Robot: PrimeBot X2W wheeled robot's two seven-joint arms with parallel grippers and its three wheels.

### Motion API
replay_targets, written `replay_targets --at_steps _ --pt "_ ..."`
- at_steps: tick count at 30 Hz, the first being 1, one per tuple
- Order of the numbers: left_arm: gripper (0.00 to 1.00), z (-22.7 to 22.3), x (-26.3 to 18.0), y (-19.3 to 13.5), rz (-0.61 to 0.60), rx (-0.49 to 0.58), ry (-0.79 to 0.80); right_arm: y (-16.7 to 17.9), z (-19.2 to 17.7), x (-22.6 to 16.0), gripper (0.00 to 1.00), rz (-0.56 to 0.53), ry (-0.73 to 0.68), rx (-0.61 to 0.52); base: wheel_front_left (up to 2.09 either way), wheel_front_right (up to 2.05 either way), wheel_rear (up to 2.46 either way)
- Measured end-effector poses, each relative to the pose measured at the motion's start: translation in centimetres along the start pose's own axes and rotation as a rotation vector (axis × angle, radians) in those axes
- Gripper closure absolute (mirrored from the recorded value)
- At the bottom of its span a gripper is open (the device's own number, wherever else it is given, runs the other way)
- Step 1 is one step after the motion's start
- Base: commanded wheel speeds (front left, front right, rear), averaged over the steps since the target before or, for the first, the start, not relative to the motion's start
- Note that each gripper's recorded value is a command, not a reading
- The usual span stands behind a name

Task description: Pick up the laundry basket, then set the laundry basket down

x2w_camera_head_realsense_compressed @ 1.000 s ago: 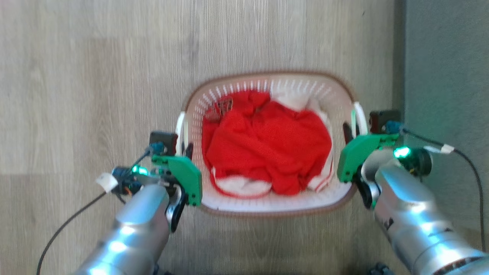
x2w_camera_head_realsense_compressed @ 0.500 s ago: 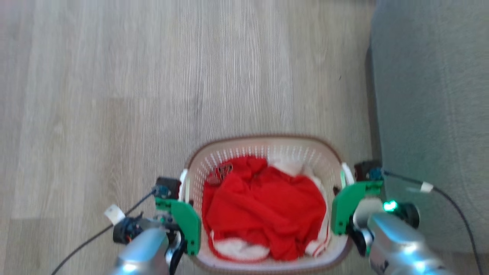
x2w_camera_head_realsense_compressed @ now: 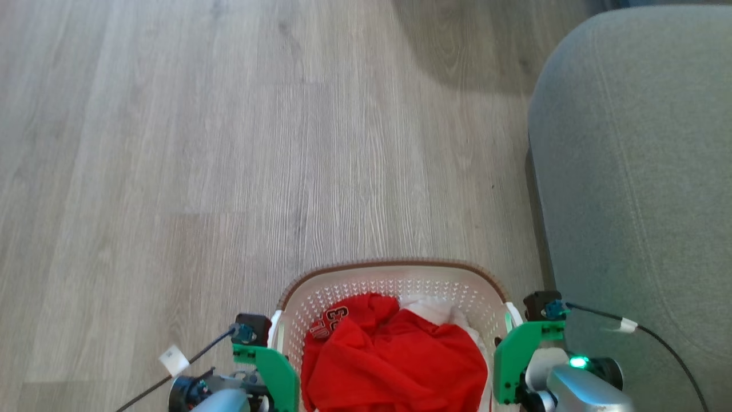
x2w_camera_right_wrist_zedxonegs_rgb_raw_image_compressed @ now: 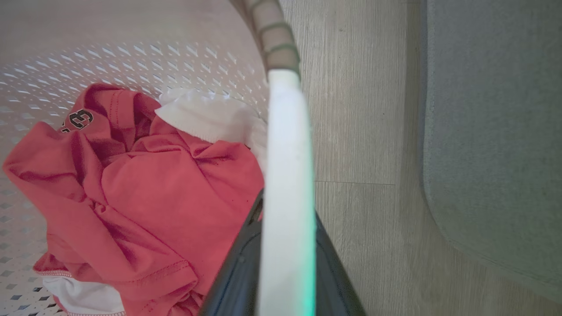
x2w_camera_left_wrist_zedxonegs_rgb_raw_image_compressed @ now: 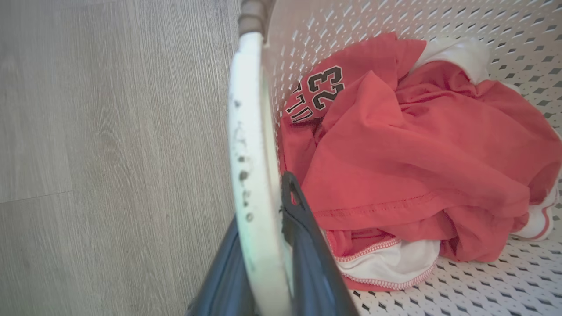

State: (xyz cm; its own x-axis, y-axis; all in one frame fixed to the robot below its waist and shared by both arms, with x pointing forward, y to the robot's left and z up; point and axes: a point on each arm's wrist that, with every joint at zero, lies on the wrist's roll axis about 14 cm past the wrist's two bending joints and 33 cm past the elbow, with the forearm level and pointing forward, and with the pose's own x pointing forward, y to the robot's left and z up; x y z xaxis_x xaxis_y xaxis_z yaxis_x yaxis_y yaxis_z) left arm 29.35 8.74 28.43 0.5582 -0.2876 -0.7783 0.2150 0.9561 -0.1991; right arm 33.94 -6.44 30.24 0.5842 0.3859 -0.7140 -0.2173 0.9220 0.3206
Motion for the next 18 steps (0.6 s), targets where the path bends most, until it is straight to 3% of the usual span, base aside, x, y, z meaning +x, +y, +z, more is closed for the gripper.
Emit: replay_targets --at_steps 18 --pt "1.0 -1.5 -1.9 -0.3 0.004 0.016 -0.015 1.2 -1.3 -2.0 1.0 0.014 -0.012 0.007 0.0 0.0 0.0"
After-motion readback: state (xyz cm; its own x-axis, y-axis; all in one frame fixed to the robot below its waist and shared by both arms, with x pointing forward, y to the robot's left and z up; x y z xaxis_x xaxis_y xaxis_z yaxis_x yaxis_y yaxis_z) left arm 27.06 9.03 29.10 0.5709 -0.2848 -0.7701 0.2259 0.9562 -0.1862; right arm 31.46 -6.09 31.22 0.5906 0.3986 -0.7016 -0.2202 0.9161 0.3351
